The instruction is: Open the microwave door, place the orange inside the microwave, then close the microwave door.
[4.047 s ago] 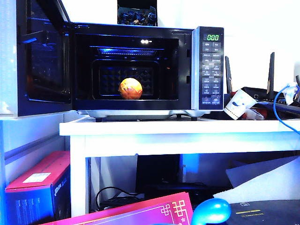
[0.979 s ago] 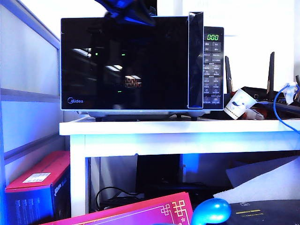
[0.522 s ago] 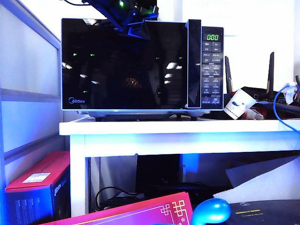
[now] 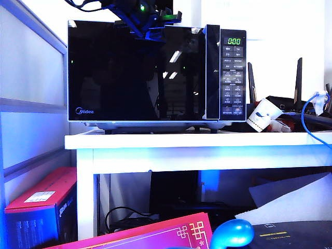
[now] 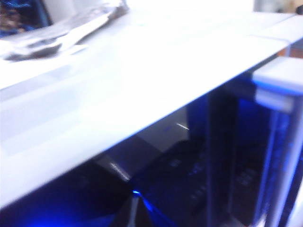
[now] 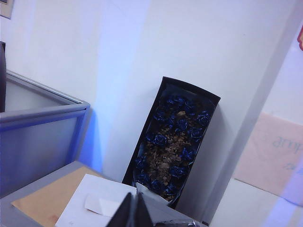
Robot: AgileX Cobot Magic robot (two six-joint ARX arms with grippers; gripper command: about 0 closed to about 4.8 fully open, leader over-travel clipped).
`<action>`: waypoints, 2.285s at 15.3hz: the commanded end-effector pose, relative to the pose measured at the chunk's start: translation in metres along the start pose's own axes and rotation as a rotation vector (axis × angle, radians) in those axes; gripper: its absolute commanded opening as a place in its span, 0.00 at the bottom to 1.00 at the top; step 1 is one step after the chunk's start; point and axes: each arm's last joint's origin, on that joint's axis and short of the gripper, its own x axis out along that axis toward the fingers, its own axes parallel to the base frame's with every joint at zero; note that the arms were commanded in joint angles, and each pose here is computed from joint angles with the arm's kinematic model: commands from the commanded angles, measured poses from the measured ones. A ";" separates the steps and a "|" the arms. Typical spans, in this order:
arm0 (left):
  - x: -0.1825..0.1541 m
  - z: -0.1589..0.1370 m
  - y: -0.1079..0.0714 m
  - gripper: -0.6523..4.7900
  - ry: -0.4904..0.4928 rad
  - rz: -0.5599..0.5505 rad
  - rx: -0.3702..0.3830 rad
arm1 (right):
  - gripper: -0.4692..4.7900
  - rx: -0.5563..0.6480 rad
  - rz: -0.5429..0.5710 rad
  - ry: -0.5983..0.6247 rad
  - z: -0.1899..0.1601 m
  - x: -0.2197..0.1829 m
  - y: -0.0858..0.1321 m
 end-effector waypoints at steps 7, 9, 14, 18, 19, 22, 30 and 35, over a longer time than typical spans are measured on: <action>-0.144 0.135 0.030 0.11 -0.286 0.051 -0.025 | 0.09 0.003 -0.060 -0.159 0.044 -0.043 -0.015; -0.252 0.175 0.040 0.11 -0.342 0.059 -0.027 | 0.09 0.003 -0.073 -0.197 0.066 -0.079 -0.023; -0.434 0.173 0.047 0.11 -0.350 0.065 -0.026 | 0.09 0.057 -0.072 -0.224 0.100 -0.162 -0.035; -0.564 0.130 0.044 0.11 -0.436 0.080 -0.031 | 0.09 0.055 -0.017 -0.055 0.098 -0.221 -0.034; -0.583 0.115 0.042 0.11 -0.420 0.083 -0.030 | 0.09 0.054 -0.007 -0.030 0.098 -0.232 -0.034; -0.605 0.079 0.036 0.11 -0.275 0.068 -0.039 | 0.09 0.059 0.102 0.070 0.084 -0.236 -0.027; -0.464 -0.040 0.009 0.11 -0.214 0.003 -0.202 | 0.09 0.152 0.187 0.075 -0.065 -0.222 0.029; -0.366 -0.151 -0.012 0.11 -0.146 0.026 -0.298 | 0.09 0.225 0.060 0.191 -0.209 -0.257 0.076</action>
